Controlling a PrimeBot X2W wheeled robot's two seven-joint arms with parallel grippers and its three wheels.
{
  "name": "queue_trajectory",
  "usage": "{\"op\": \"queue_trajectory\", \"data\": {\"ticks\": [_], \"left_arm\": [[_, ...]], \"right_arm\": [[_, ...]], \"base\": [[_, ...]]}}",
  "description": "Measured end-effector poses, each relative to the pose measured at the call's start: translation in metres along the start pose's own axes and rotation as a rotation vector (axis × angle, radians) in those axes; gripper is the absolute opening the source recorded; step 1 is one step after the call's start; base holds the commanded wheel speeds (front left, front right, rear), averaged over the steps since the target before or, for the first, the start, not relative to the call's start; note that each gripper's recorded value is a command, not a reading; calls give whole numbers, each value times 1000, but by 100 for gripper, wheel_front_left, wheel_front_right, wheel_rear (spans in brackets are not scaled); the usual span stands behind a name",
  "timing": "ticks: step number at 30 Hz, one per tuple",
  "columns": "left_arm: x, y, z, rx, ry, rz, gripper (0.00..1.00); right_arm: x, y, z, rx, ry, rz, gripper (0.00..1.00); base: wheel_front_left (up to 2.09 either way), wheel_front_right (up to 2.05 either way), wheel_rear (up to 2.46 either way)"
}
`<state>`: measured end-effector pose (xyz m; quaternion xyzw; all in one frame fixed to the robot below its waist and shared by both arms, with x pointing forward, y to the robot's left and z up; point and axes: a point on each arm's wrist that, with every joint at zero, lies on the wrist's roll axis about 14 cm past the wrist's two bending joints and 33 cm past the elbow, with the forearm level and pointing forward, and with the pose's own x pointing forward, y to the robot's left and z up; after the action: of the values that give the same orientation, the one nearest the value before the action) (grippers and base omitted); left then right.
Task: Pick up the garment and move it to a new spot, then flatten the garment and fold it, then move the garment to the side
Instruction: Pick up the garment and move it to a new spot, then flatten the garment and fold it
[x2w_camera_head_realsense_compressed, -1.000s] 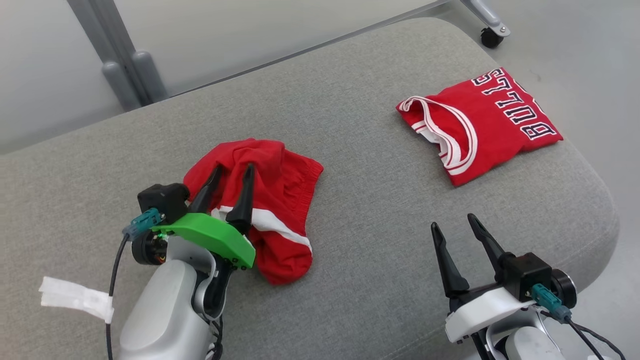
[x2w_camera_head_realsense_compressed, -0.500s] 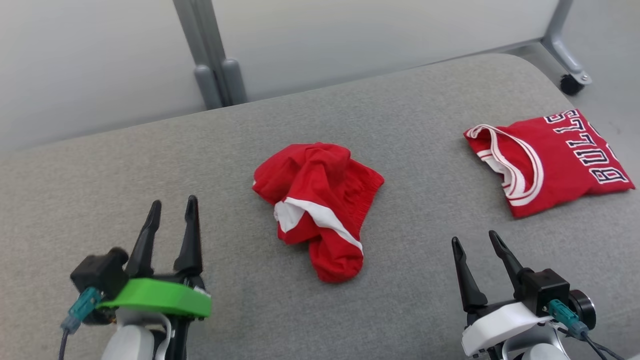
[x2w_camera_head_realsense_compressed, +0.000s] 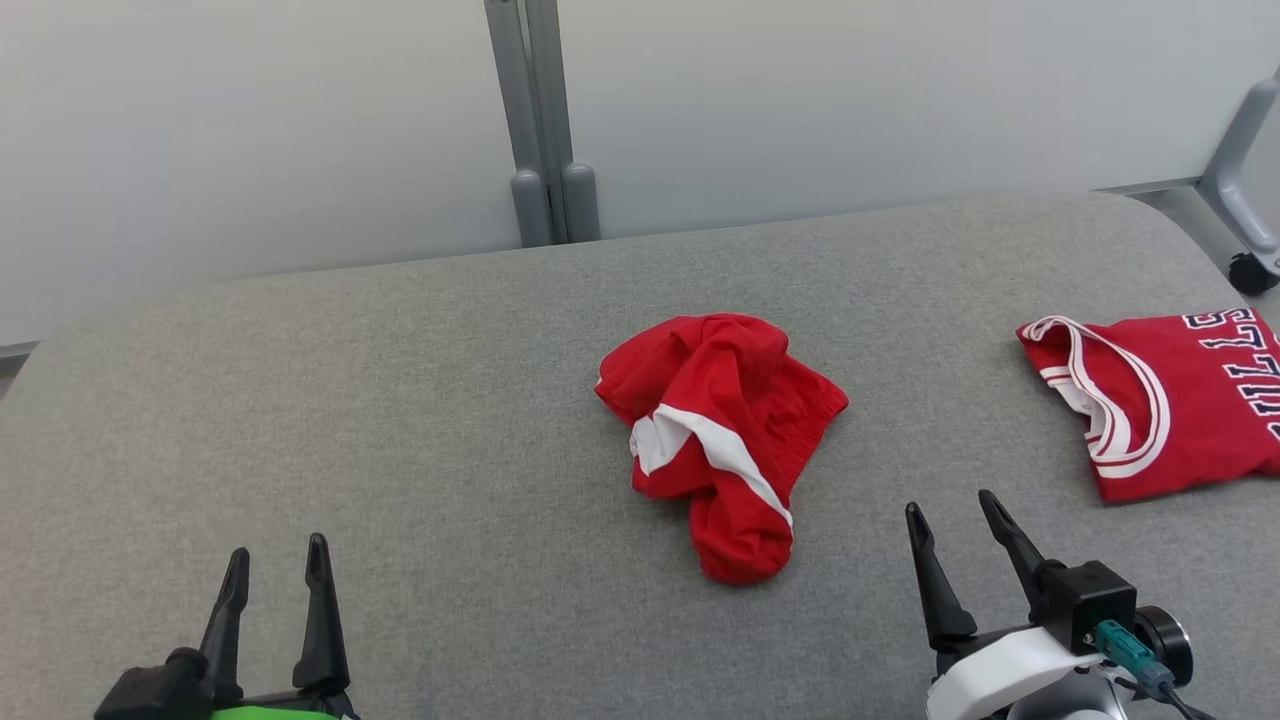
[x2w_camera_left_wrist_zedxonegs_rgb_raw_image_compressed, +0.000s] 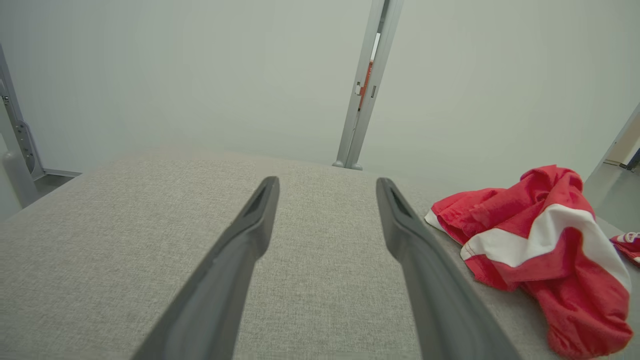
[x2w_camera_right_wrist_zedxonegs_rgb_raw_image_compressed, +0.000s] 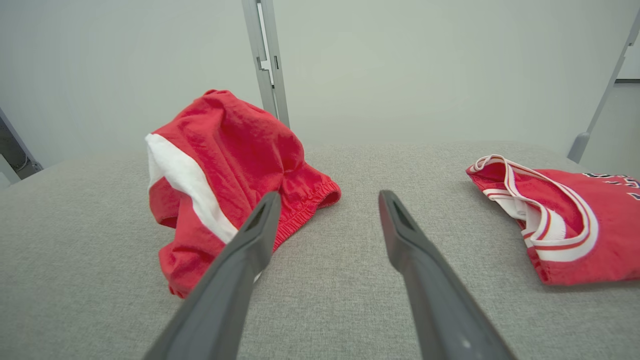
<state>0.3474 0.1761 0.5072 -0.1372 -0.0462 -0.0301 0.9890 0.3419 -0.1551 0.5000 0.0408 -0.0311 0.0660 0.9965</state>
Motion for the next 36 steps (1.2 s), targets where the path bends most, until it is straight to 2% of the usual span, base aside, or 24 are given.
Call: {"op": "queue_trajectory", "data": {"ticks": [19, 26, 29, 36], "left_arm": [[-4, -2, -6, -1, 22, -8, 100], [-6, -1, -7, -3, 25, -3, 100], [-7, -1, -9, -5, 28, -2, 100], [-13, 4, -9, -10, 30, 18, 100]], "right_arm": [[-2, -1, -8, 11, 23, -6, 100], [2, 12, -14, 14, 44, 36, 100], [12, 21, -24, 11, 91, 70, 100], [48, 37, -57, 58, 326, 123, 100]], "base": [[0, 0, 0], [0, 0, 0], [0, 0, 0], [0, 0, 0]]}}
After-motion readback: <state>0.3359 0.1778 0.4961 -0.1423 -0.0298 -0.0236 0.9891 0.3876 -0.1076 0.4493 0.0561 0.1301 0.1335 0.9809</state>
